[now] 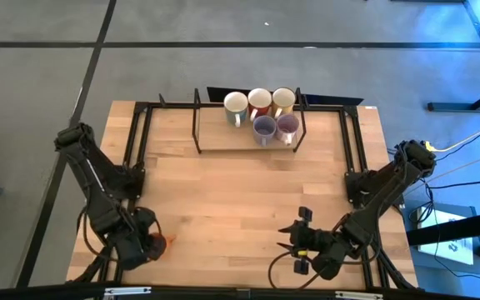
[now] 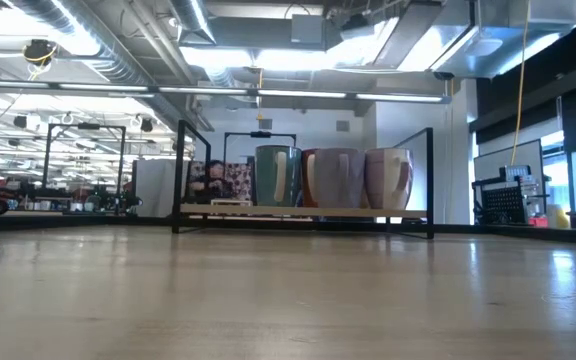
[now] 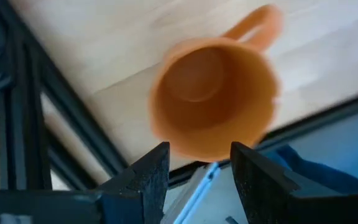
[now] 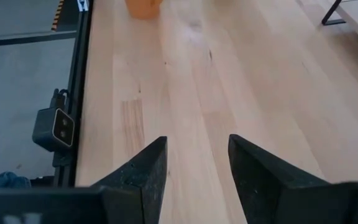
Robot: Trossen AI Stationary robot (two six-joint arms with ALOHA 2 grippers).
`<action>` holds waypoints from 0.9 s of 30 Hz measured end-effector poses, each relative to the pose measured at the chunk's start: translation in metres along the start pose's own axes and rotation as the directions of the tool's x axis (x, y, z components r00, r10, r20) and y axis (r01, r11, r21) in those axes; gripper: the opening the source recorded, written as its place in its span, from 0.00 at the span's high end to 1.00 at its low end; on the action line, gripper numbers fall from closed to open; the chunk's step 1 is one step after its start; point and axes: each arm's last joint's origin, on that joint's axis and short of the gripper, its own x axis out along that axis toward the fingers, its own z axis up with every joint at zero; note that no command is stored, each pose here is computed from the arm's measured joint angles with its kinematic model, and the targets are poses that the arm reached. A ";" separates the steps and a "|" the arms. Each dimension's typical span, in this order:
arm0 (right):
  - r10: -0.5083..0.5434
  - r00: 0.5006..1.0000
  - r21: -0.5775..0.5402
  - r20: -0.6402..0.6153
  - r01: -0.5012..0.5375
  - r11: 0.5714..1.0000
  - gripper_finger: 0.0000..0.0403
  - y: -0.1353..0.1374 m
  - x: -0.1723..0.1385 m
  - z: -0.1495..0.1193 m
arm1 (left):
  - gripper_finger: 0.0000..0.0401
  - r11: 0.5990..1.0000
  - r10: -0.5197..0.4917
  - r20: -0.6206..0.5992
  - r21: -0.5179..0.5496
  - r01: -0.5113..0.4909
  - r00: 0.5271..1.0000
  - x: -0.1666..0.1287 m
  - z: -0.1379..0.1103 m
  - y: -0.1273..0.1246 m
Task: Place coffee mugs
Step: Put the orange mug on the shelf
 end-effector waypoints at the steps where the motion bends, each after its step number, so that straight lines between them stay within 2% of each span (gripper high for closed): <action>1: 0.000 1.000 0.000 0.000 0.000 1.000 0.61 0.000 0.000 0.000 | 0.59 1.000 0.026 -0.001 -0.011 -0.026 1.000 0.004 -0.002 0.000; 9: 0.025 0.999 -0.002 -0.024 -0.025 1.000 0.61 0.001 0.000 -0.001 | 0.59 0.981 0.191 0.016 -0.016 -0.191 0.981 0.023 -0.010 0.005; 13: 0.025 0.999 -0.005 -0.024 -0.025 1.000 0.61 0.001 0.000 -0.001 | 0.59 0.984 0.176 0.060 -0.016 -0.175 0.983 0.026 -0.015 0.008; 21: 0.038 0.999 0.000 -0.030 -0.038 0.999 0.61 0.003 -0.001 -0.002 | 0.59 0.987 0.160 0.049 -0.001 -0.160 0.986 0.041 -0.014 0.010; 27: -0.006 1.000 -0.002 0.010 0.006 1.000 0.61 0.001 -0.001 -0.001 | 0.59 0.986 0.166 0.069 0.018 -0.167 0.984 0.052 -0.010 0.015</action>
